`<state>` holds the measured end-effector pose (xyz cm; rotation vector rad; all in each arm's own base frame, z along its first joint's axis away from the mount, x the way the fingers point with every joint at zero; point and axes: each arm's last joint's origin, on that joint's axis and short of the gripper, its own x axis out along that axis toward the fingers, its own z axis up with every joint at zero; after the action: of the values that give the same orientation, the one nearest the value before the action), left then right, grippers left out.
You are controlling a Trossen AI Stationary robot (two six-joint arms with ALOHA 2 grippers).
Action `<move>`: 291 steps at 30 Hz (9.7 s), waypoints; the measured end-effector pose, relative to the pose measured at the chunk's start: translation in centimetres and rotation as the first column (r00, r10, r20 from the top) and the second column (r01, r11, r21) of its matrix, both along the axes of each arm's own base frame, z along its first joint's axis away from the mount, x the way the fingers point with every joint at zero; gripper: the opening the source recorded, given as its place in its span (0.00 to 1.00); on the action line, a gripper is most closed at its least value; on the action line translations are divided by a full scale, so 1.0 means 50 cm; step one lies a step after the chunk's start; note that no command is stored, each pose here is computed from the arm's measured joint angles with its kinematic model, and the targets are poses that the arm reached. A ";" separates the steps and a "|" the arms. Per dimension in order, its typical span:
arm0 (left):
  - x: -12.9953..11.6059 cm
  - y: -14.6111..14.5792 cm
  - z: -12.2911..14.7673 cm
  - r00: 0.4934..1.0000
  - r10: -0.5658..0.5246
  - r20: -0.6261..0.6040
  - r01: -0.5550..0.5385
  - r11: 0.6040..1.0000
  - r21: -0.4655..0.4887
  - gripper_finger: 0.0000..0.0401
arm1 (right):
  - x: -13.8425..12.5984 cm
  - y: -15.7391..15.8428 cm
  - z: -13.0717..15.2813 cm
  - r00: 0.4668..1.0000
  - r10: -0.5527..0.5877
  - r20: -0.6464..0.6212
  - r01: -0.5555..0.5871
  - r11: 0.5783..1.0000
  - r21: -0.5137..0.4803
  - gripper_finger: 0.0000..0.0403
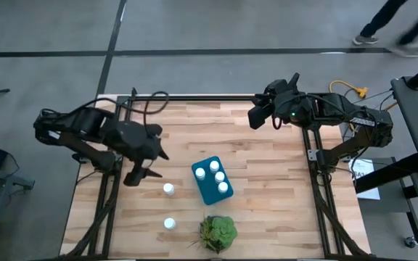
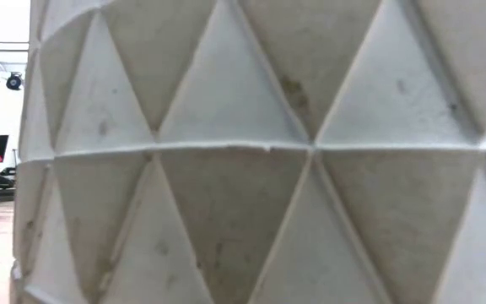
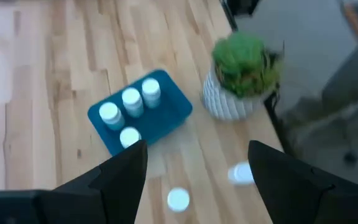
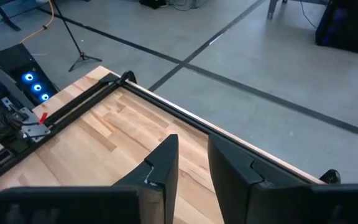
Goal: Pick and place pill bottles into a basket
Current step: Put the medicine bottle into the container
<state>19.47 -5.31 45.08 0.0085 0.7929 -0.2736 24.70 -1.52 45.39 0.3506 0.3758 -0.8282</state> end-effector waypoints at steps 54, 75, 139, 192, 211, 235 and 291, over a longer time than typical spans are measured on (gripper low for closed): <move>0.076 -0.060 -0.331 0.930 -0.041 -0.366 0.095 0.987 0.130 0.65 | 0.001 0.001 -0.001 1.000 0.008 0.000 -0.008 1.000 0.010 0.19; 0.068 -0.055 -0.445 0.926 -0.007 -0.379 0.059 0.990 0.125 0.65 | 0.002 0.001 -0.001 1.000 0.014 0.002 -0.014 1.000 0.015 0.19; 0.081 -0.053 -0.378 0.921 0.128 -0.368 -0.071 0.984 0.163 0.36 | 0.002 0.001 -0.001 1.000 0.015 0.006 -0.015 1.000 0.022 0.17; 0.332 -0.054 -0.313 0.902 0.296 -0.313 -0.249 0.951 0.183 0.36 | 0.002 0.002 -0.002 1.000 0.016 0.006 -0.017 1.000 0.023 0.17; 0.376 -0.044 -0.386 0.891 0.320 -0.322 -0.269 0.944 0.192 0.36 | 0.003 0.002 -0.002 1.000 0.025 0.006 -0.025 0.999 0.029 0.17; 0.362 -0.021 -0.466 0.861 0.352 -0.367 -0.307 0.935 0.176 0.36 | 0.002 0.002 -0.002 1.000 0.021 0.009 -0.021 0.999 0.034 0.17; 0.287 -0.012 -0.345 0.914 0.322 -0.247 -0.320 0.946 0.052 0.56 | 0.003 0.003 -0.002 0.999 0.016 0.030 -0.018 0.998 0.060 0.17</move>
<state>33.80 -5.90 27.85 -0.1492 1.0341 0.0450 24.85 -1.38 45.30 0.4141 0.3767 -0.7954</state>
